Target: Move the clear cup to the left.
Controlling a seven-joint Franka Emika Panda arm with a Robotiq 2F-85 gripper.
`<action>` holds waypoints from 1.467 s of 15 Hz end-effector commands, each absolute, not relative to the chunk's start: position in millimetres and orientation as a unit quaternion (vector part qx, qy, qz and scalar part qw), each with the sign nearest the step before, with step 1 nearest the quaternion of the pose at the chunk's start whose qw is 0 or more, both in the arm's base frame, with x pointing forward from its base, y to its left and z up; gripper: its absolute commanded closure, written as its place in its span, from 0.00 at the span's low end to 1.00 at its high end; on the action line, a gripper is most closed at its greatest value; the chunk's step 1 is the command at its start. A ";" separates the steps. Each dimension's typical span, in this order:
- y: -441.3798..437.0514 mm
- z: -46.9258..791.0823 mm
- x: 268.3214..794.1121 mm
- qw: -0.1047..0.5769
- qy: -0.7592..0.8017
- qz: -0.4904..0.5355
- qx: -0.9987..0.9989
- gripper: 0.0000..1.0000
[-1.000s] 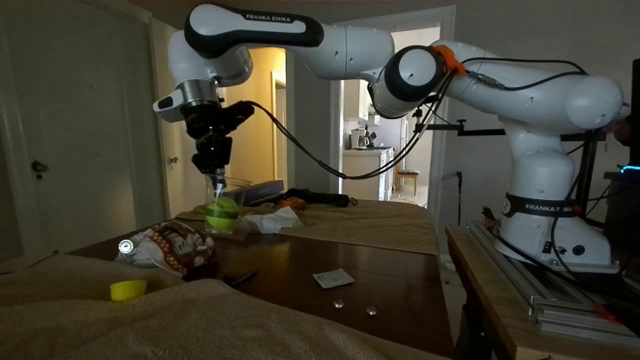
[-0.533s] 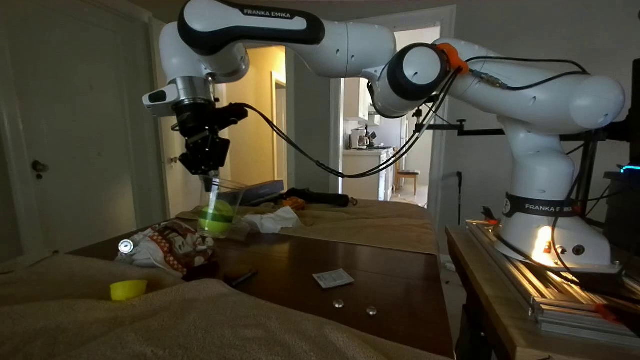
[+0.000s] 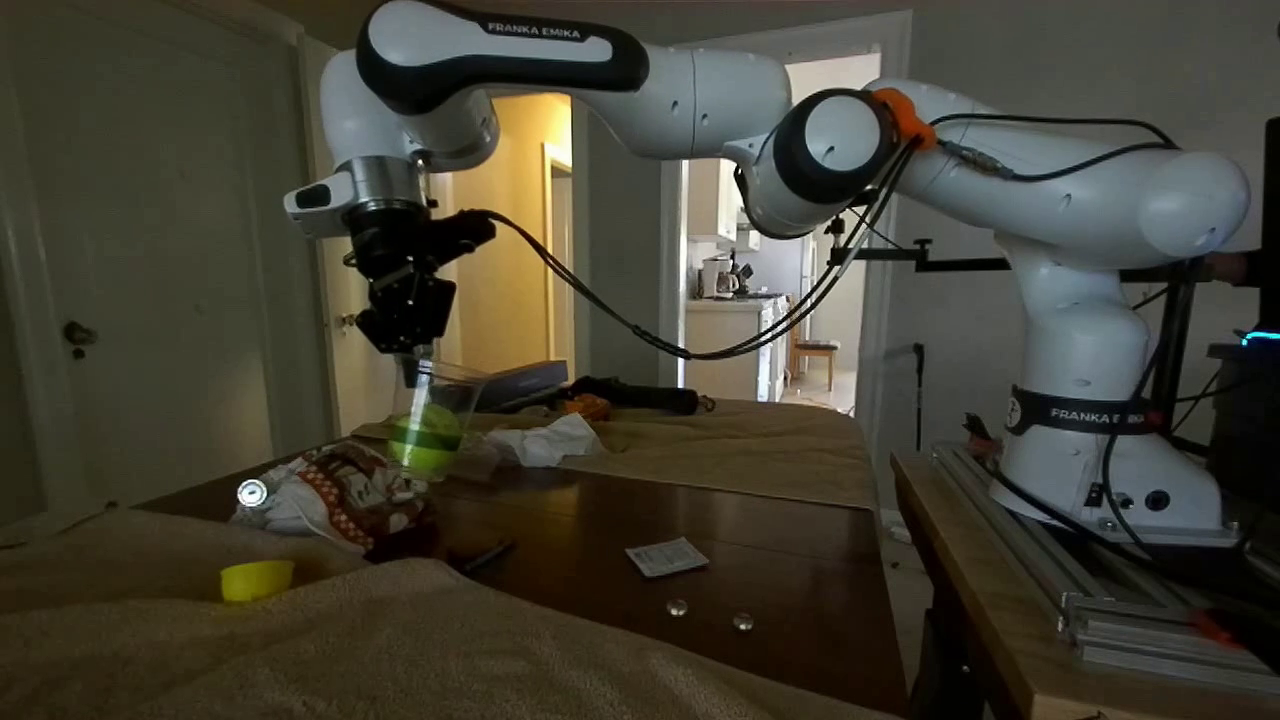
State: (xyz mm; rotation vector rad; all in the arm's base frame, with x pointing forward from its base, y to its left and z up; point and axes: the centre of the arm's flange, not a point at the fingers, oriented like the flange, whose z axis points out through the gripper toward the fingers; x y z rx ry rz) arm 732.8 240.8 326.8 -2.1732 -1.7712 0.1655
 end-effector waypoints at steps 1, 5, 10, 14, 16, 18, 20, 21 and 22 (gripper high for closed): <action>270.2 317.6 787.7 0.186 -0.583 0.051 -0.789 0.99; 289.5 303.8 800.1 0.173 -0.572 0.080 -0.798 0.99; 308.3 296.3 781.4 0.135 -0.565 0.174 -0.795 0.99; 320.3 289.0 755.5 0.091 -0.567 0.253 -0.779 0.99; 325.7 286.3 744.1 0.066 -0.573 0.283 -0.767 0.99; 331.8 284.3 734.2 0.044 -0.583 0.300 -0.754 0.99; 338.8 282.8 727.3 0.029 -0.609 0.290 -0.737 0.99; 342.3 282.6 725.8 0.016 -0.620 0.280 -0.733 0.99; 346.1 282.7 725.4 0.006 -0.634 0.262 -0.728 0.99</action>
